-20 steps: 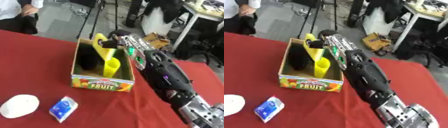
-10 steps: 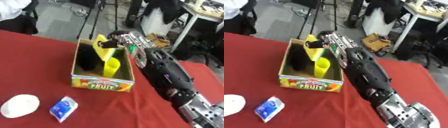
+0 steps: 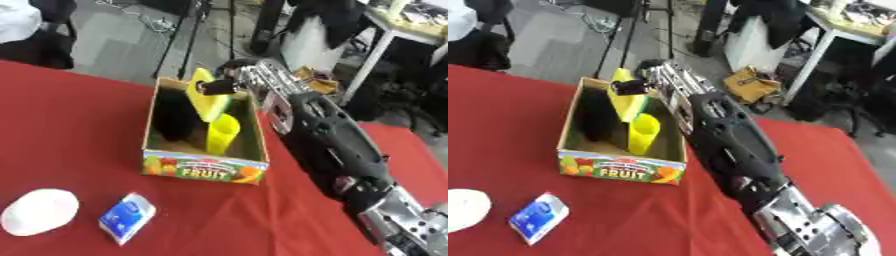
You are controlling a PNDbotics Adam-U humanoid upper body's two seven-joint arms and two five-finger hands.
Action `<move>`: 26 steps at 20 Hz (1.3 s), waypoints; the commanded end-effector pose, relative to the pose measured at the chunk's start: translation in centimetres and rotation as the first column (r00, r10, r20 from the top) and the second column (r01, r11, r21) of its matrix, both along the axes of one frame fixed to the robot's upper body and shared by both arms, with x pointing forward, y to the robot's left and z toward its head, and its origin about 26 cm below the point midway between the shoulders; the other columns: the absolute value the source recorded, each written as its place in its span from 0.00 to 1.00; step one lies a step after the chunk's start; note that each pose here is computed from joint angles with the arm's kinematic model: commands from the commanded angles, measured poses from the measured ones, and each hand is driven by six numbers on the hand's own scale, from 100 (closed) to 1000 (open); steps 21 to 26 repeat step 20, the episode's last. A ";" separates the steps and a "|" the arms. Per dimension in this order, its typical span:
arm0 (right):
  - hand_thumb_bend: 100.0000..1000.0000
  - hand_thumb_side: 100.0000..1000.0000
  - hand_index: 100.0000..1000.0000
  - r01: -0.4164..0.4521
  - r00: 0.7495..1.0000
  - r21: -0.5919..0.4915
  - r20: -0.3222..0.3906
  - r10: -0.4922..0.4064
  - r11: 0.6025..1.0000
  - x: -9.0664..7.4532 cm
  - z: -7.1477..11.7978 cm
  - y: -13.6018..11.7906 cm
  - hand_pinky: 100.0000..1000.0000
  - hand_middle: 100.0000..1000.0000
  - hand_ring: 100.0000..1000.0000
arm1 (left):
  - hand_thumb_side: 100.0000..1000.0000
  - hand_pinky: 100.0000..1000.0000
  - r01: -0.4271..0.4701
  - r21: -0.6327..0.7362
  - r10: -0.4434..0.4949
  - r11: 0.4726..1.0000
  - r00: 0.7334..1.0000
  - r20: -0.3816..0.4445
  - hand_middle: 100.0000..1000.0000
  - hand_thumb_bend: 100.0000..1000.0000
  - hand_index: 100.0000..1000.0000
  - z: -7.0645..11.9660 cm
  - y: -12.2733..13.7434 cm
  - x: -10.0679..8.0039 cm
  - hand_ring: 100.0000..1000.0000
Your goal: Pick up objects on the table and place them in the box.
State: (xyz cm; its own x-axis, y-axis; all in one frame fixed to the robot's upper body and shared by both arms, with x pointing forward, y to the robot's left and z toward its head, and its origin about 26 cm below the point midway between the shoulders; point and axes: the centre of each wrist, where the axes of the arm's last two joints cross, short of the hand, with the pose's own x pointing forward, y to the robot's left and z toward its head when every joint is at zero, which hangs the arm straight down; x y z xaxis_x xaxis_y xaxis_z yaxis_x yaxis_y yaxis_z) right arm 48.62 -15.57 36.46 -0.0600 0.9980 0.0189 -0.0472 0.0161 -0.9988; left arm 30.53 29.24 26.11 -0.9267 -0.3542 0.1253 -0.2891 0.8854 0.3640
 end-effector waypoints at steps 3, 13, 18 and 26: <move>0.22 1.00 1.00 0.005 0.995 0.005 0.098 -0.005 1.000 -1.3 3.4 -0.3 0.97 1.00 1.00 | 1.00 1.00 -0.021 0.019 0.021 1.000 1.000 0.013 0.91 0.00 0.90 0.6 0.6 -0.5 1.00; 0.21 1.00 1.00 0.004 0.991 0.001 0.133 -0.004 1.000 -2.1 5.1 0.3 0.95 1.00 1.00 | 1.00 1.00 -0.039 0.006 0.039 0.999 0.999 -0.007 0.91 0.00 0.90 0.0 1.0 -0.6 1.00; 0.19 1.00 1.00 -0.012 0.989 0.009 0.147 0.011 1.000 -2.3 5.3 0.9 0.94 1.00 0.99 | 1.00 1.00 -0.038 0.000 0.038 0.999 0.999 -0.011 0.91 0.00 0.90 -0.1 1.0 -0.6 1.00; 0.18 1.00 1.00 -0.016 0.987 0.015 0.160 0.014 1.000 -2.4 5.6 0.8 0.94 1.00 0.99 | 1.00 1.00 -0.039 0.000 0.039 0.999 0.999 -0.012 0.91 0.00 0.90 -0.1 1.1 -0.6 1.00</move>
